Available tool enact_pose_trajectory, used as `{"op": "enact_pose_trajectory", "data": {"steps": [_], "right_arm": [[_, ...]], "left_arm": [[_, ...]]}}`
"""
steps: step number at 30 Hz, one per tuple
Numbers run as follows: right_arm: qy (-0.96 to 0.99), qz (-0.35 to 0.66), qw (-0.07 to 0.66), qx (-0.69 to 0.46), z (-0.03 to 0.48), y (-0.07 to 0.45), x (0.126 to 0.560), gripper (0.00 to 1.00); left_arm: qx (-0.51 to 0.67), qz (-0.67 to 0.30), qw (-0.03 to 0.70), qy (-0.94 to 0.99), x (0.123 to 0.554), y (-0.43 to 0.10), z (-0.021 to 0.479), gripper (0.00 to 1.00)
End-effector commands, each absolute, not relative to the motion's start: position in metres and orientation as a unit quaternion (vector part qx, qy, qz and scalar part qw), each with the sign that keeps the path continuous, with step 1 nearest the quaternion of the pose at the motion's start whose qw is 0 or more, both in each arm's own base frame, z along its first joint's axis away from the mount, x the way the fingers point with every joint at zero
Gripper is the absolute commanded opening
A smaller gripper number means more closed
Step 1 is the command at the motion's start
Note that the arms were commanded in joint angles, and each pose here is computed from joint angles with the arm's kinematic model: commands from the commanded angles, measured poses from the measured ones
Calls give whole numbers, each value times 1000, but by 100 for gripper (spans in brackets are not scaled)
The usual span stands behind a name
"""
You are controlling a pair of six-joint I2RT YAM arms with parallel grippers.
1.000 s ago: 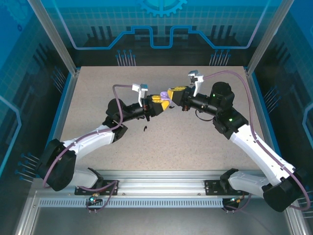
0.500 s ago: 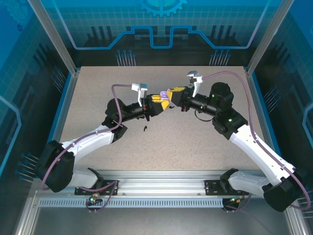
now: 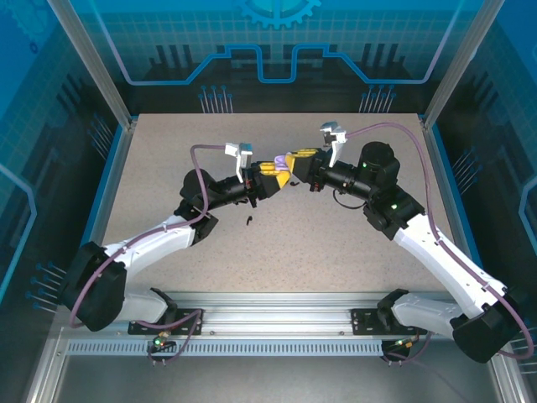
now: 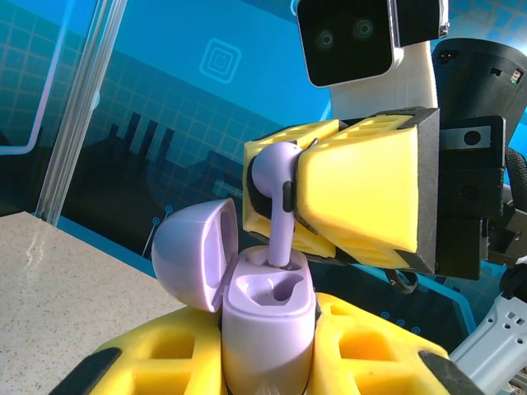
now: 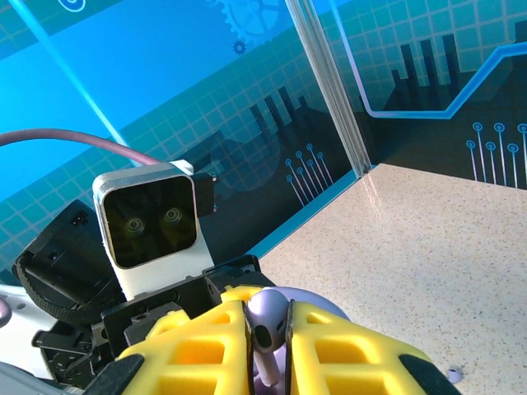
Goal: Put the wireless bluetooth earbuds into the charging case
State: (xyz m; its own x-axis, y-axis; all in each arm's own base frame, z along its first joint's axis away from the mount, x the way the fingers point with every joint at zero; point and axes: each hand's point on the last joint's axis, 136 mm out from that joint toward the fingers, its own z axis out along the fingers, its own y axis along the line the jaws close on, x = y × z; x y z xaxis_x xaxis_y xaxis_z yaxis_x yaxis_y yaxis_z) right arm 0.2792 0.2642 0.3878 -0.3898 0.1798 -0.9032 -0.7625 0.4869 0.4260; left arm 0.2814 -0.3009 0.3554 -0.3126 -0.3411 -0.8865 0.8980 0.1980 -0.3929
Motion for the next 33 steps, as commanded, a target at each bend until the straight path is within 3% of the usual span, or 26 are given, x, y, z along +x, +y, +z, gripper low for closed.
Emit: {"op": "enact_pose_trajectory", "data": {"steps": [1, 33], "right_arm": [[692, 459, 510, -224, 389, 268, 271, 15], [714, 450, 488, -223, 381, 267, 267, 18]], "left_arm": [[251, -581, 568, 526, 273, -295, 388, 9], [242, -568, 592, 518, 273, -287, 392, 9]]}}
